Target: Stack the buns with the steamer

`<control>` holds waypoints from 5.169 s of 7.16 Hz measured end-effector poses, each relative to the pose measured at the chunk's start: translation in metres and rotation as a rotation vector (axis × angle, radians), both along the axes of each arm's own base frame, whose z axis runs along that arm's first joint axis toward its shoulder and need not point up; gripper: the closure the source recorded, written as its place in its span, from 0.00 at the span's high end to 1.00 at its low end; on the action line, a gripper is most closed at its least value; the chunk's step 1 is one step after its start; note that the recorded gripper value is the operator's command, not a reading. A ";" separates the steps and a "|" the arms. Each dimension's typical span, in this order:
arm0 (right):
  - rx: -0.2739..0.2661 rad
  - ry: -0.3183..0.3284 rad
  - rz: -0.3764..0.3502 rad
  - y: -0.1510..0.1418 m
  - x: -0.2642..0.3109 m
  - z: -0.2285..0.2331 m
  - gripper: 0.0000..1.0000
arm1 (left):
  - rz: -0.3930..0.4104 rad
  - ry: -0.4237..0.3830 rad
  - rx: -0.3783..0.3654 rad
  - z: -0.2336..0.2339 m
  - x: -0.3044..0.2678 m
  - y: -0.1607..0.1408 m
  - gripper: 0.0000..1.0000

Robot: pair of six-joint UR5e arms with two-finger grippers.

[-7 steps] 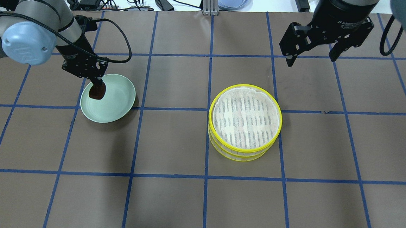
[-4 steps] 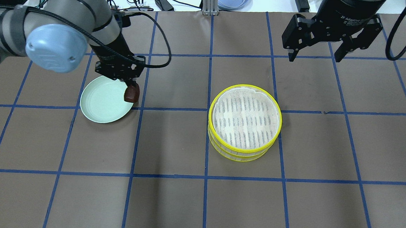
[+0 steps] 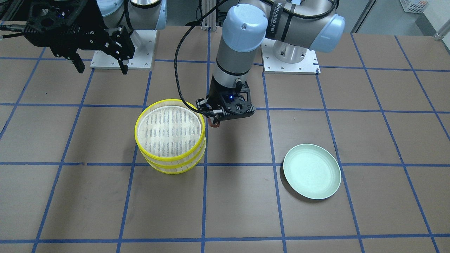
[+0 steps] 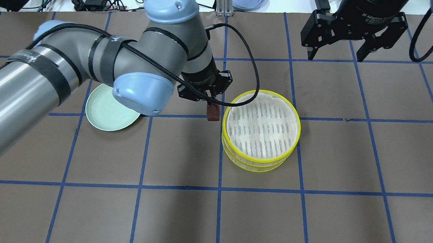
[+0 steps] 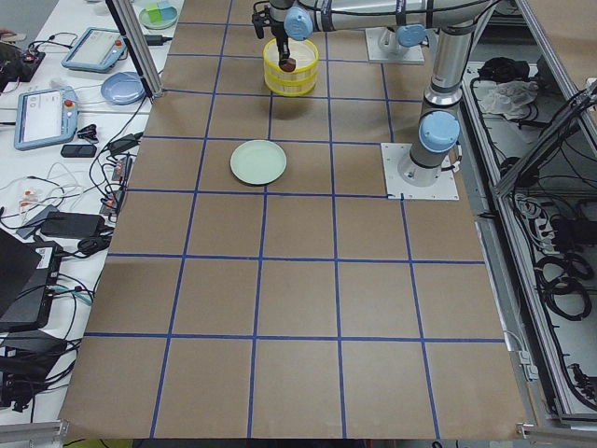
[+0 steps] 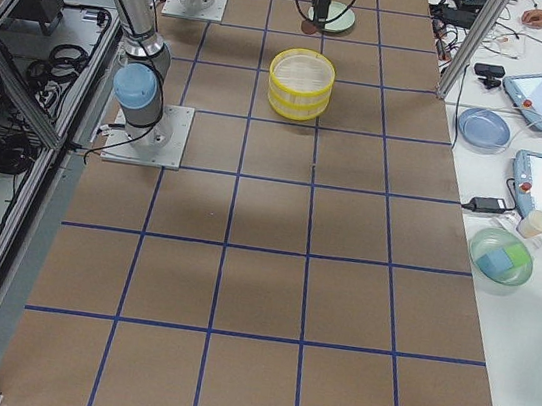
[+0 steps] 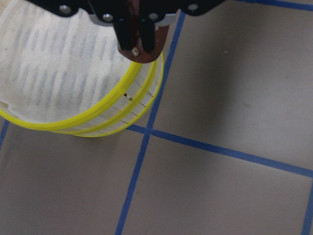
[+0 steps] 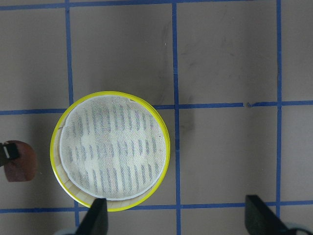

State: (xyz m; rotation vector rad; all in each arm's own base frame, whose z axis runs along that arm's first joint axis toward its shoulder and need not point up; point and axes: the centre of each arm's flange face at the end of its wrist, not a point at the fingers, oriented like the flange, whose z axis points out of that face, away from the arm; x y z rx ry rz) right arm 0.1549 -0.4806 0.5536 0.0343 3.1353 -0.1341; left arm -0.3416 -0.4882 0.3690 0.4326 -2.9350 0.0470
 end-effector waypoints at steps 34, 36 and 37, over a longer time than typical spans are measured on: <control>0.003 0.006 -0.094 0.000 -0.002 -0.003 1.00 | -0.202 -0.177 -0.127 0.180 0.207 0.012 1.00; 0.004 0.006 -0.094 0.000 -0.002 -0.003 1.00 | -0.199 -0.189 -0.103 0.194 0.207 -0.008 1.00; 0.004 0.006 -0.094 0.000 -0.002 -0.003 1.00 | -0.192 -0.187 -0.093 0.192 0.206 -0.013 1.00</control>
